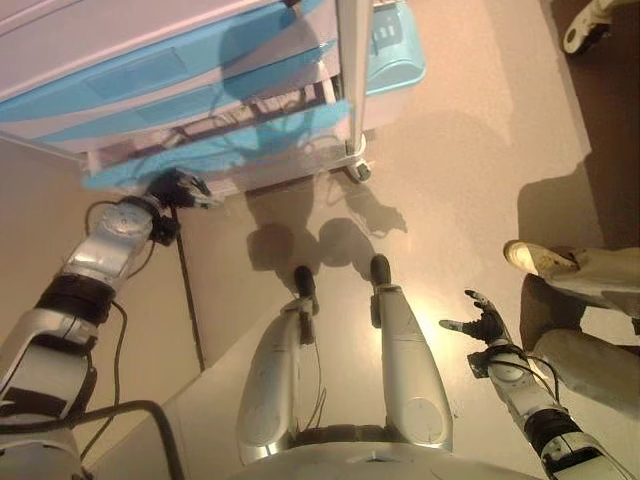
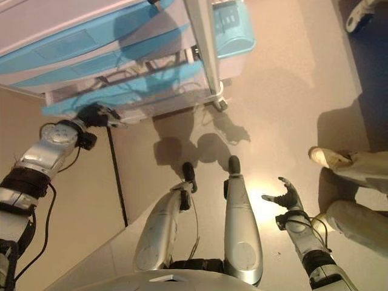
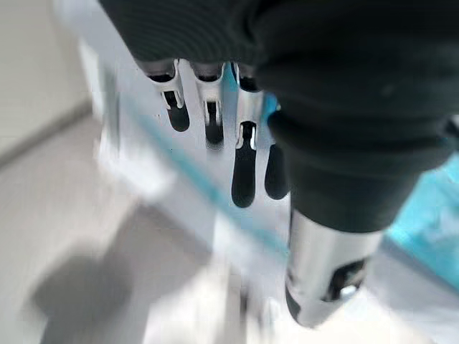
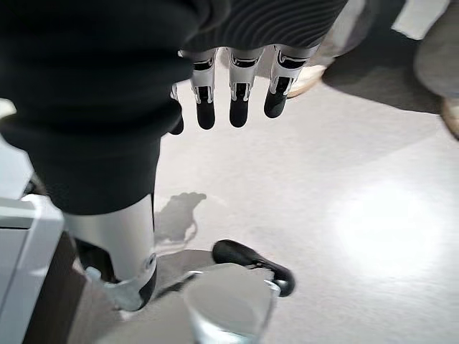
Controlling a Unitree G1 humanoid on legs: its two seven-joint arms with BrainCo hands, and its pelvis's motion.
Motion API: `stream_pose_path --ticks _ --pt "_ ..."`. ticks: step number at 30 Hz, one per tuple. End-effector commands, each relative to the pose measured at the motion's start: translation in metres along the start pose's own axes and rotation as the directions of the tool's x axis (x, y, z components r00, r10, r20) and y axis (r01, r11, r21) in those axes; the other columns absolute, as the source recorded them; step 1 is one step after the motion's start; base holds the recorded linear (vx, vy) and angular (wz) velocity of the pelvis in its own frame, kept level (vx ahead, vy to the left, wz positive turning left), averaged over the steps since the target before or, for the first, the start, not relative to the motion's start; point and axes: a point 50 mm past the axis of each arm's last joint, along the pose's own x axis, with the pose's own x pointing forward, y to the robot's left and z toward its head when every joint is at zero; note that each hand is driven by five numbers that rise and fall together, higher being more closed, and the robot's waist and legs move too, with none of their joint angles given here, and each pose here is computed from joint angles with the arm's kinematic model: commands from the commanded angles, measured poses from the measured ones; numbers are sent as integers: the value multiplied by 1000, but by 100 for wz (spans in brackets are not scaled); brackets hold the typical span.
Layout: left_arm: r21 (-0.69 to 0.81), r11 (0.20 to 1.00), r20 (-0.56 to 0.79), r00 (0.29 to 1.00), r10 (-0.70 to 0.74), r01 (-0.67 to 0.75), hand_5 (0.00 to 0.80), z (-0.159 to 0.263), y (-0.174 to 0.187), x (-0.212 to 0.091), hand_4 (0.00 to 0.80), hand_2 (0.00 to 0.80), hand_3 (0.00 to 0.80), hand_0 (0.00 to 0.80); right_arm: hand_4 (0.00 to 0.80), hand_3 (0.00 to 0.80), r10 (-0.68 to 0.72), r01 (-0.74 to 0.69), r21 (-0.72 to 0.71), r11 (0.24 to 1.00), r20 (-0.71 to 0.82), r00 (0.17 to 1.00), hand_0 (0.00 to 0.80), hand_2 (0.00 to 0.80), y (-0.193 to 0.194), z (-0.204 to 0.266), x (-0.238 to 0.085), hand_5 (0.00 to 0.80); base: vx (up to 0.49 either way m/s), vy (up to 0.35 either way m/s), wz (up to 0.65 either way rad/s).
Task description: Open the drawer and pick up the medicine
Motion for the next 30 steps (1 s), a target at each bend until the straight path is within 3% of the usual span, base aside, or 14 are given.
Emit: stream_pose_path --ticks 1,4,8,12,15,21,24,30 --pt "-16 857 160 844 511 -516 0 40 92 -3 0 0 0 0 0 0 44 -43 -49 998 13 999 0 0 10 -7 -13 0 11 13 -13" --pt "-47 848 150 835 529 -529 0 37 80 0 0 0 0 0 0 0 51 -50 -42 998 20 999 0 0 14 -4 -12 0 7 -4 -8" --pt "-97 895 92 891 444 -436 0 19 48 4 0 0 0 0 0 0 71 -69 -45 997 36 997 0 0 24 0 -12 0 -2 1 5" --pt "-183 968 41 983 182 -171 0 -23 -18 -8 0 0 0 0 0 0 81 -80 -39 996 28 996 0 0 33 -2 -15 0 4 2 2" --pt "-265 964 -10 1000 -29 26 0 -64 -73 -36 0 0 0 0 0 0 86 -85 -32 996 12 996 0 0 33 -7 -16 0 8 6 2" --pt "-429 849 -95 920 -381 308 0 -124 -149 -106 0 0 0 0 0 0 123 -124 -39 992 -32 992 0 0 36 -21 -20 0 42 23 12" --pt "-536 784 -196 858 -476 313 0 -156 -178 -145 0 0 0 0 0 0 181 -185 -39 982 -81 980 0 0 39 -33 -25 0 79 24 25" --pt "-510 779 -386 713 -586 365 0 -204 -205 -207 0 0 0 0 0 0 341 -329 93 940 -216 915 0 0 59 -57 -39 0 103 -24 23"
